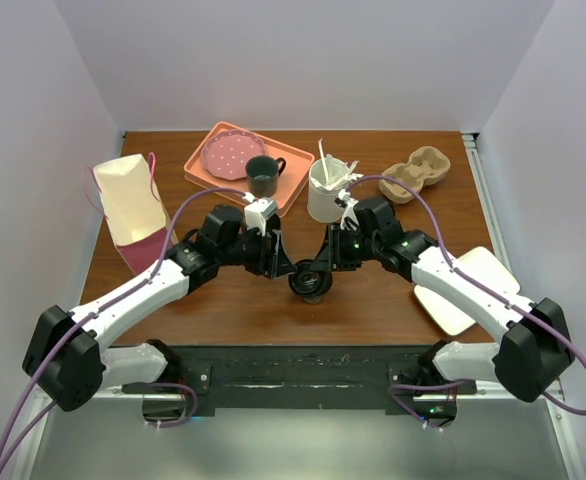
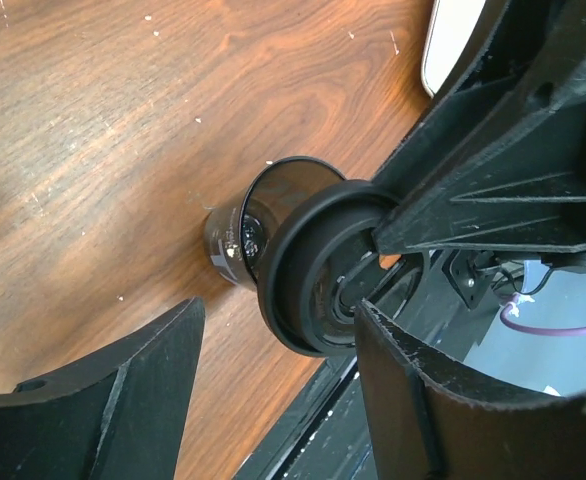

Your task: Pack the takeout coffee

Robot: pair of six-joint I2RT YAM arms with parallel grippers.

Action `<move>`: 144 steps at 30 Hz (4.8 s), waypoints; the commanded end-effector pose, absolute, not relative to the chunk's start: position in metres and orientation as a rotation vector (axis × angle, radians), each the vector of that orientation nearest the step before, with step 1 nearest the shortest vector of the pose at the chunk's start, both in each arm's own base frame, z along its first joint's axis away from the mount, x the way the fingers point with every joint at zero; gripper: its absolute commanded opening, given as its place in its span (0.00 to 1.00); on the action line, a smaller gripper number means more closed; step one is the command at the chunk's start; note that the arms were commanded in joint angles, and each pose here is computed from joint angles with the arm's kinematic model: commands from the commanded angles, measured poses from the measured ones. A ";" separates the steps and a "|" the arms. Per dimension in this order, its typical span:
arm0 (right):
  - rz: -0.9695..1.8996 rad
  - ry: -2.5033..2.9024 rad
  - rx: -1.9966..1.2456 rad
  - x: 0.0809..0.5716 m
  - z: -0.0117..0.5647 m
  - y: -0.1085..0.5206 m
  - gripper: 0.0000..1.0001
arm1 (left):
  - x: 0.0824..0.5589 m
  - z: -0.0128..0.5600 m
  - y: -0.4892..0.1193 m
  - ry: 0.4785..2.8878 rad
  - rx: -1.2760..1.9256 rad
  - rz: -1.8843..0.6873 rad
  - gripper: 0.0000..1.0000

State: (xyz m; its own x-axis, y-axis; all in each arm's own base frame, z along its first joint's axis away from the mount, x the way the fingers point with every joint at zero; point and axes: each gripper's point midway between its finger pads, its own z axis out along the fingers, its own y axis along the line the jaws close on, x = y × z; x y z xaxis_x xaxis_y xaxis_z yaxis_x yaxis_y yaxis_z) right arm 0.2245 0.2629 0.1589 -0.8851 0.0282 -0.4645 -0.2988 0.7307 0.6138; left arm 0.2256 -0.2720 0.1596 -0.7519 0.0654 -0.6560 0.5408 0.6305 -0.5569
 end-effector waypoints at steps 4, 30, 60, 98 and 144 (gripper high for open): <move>0.969 2.468 -0.169 0.238 0.159 0.261 0.23 | 0.229 0.163 -0.276 2.195 0.527 -1.041 0.65; 0.953 2.510 -0.160 0.244 0.146 0.251 0.26 | 0.226 0.149 -0.285 2.226 0.533 -1.108 0.61; 0.848 2.534 -0.128 0.247 0.145 0.230 0.44 | 0.230 0.134 -0.293 2.258 0.556 -1.106 0.57; 0.790 2.618 -0.152 0.242 0.113 0.223 0.47 | 0.240 0.139 -0.309 2.263 0.577 -1.142 0.58; 0.784 2.690 -0.098 0.212 0.039 0.194 0.29 | 0.233 0.026 -0.269 2.671 0.496 -0.765 0.52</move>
